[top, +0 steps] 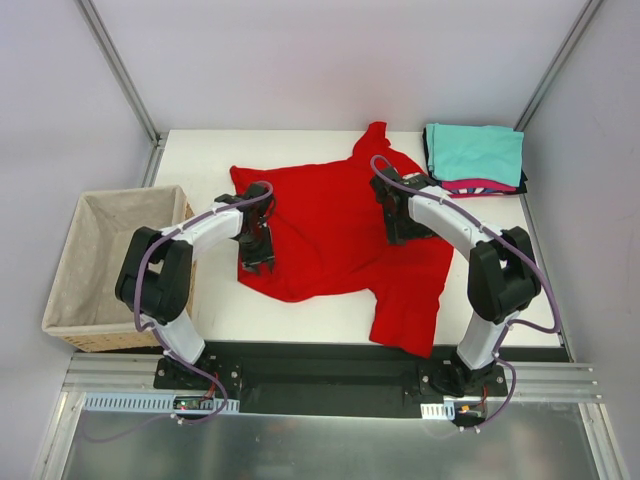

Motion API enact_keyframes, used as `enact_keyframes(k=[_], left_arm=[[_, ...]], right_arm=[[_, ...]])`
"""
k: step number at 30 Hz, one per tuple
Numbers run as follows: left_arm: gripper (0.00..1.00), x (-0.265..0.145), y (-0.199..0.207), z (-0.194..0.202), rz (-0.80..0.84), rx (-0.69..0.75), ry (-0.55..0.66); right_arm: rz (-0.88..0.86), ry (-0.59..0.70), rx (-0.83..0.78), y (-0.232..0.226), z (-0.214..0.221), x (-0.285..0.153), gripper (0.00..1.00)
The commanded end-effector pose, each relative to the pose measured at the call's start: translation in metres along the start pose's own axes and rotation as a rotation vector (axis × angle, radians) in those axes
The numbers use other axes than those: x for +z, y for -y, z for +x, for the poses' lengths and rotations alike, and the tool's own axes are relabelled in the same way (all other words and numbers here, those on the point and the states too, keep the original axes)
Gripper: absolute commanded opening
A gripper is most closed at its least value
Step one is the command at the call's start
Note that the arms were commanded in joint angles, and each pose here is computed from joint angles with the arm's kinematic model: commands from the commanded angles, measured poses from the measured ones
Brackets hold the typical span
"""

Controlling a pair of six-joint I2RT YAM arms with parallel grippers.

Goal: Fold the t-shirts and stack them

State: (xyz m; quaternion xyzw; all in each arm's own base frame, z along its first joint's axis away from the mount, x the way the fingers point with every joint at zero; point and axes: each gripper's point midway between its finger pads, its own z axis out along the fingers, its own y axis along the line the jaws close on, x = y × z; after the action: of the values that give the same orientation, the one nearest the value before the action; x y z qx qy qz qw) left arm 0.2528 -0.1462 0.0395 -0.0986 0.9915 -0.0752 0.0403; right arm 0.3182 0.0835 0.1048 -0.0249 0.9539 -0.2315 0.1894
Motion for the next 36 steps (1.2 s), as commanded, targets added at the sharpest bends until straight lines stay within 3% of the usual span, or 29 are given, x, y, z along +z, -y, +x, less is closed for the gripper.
enact_keyframes(k=[1,15,30,36], left_arm=[[0.34,0.002,-0.002,0.003,-0.032,0.005,-0.015],[0.28,0.001,0.02,-0.01,0.009,0.03,-0.011],[0.27,0.016,0.008,-0.004,-0.047,0.027,-0.04],[0.17,0.023,0.006,-0.002,-0.063,0.027,-0.056]], right_arm=[[0.007,0.031,0.022,0.006,-0.005,-0.008,0.97],[0.008,0.025,0.023,0.003,-0.003,-0.003,0.97],[0.011,0.015,0.016,0.001,0.0,0.001,0.97],[0.01,0.012,0.013,0.0,0.001,0.001,0.97]])
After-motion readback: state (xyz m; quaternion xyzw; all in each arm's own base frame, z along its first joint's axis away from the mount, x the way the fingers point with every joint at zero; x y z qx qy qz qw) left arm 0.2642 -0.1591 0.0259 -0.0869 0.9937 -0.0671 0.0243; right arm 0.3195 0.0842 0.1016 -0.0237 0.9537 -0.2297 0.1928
